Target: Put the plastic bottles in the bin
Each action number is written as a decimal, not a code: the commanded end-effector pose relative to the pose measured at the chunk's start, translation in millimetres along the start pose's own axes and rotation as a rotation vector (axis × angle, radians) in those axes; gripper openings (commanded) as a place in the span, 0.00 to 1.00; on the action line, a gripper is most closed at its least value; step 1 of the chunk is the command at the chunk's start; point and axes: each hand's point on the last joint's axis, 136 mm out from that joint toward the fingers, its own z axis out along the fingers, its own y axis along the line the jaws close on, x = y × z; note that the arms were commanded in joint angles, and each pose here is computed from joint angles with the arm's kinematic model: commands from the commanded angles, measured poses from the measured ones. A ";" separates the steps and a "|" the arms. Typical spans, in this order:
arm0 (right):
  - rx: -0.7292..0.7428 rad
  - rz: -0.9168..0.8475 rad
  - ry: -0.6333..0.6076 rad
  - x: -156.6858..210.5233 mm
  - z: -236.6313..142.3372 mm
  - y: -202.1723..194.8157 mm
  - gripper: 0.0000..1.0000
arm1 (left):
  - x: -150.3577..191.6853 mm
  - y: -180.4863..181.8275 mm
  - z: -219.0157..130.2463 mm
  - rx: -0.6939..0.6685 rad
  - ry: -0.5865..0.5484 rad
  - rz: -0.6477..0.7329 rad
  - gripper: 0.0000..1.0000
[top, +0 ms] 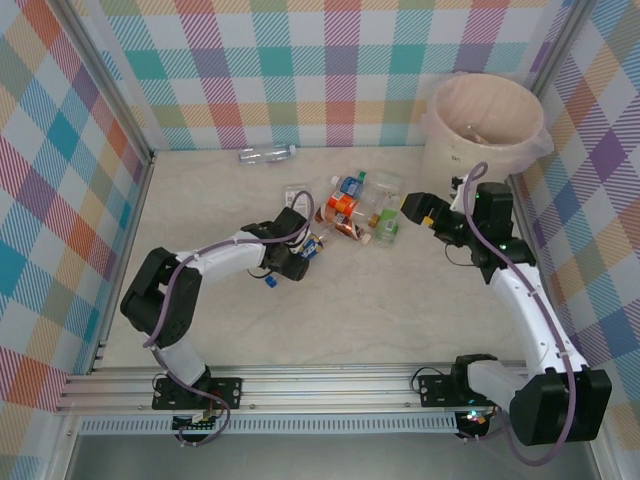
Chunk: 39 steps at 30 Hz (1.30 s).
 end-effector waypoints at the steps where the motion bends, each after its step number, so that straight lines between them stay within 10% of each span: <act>1: -0.067 0.000 0.025 9.7 8.1 15.0 1.00 | -24.3 -20.0 -31.2 0.119 -0.103 -0.046 0.38; 25: -0.281 -0.013 0.065 14.7 65.1 71.5 1.00 | -119.4 -124.0 -171.7 0.920 -0.445 -0.190 0.36; 39: -0.400 -0.089 0.031 -5.6 85.8 104.2 1.00 | -116.3 -141.8 -182.0 0.978 -0.423 -0.149 0.36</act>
